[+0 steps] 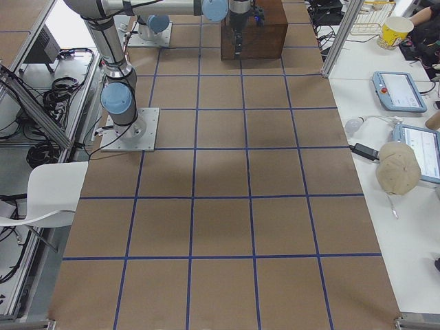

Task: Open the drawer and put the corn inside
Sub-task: 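Release the handle and move the left gripper down onto the yellow corn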

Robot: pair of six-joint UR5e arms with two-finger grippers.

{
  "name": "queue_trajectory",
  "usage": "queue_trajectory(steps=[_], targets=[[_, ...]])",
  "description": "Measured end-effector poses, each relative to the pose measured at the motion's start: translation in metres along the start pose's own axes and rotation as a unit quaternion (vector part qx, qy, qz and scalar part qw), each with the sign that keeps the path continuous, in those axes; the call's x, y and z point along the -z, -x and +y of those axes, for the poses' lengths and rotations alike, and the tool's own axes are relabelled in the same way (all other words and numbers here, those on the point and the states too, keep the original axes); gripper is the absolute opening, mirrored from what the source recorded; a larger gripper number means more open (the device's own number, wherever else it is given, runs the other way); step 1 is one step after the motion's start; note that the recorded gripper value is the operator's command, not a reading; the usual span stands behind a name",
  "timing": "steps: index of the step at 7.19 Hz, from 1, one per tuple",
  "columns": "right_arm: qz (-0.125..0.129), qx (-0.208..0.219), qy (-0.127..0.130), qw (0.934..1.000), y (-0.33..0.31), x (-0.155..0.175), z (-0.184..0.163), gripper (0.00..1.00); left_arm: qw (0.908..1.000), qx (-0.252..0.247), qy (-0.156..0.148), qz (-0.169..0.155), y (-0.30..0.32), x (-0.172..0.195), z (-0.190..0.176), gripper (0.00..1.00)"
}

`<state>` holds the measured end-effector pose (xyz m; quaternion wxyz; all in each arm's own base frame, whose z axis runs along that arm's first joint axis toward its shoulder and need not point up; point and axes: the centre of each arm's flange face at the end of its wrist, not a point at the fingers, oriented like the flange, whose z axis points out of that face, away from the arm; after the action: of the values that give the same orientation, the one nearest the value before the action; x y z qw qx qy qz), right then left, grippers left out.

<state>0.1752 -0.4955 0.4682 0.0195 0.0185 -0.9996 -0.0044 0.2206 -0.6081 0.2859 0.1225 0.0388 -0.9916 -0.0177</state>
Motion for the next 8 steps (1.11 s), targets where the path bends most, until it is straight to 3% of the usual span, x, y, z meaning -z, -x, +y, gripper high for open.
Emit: queue_trajectory(steps=[8], targets=[[0.0, 0.0, 0.0, 1.0, 0.0, 0.0, 0.0, 1.0, 0.9999, -0.004, -0.002, -0.016, -0.001, 0.012, 0.003, 1.0]])
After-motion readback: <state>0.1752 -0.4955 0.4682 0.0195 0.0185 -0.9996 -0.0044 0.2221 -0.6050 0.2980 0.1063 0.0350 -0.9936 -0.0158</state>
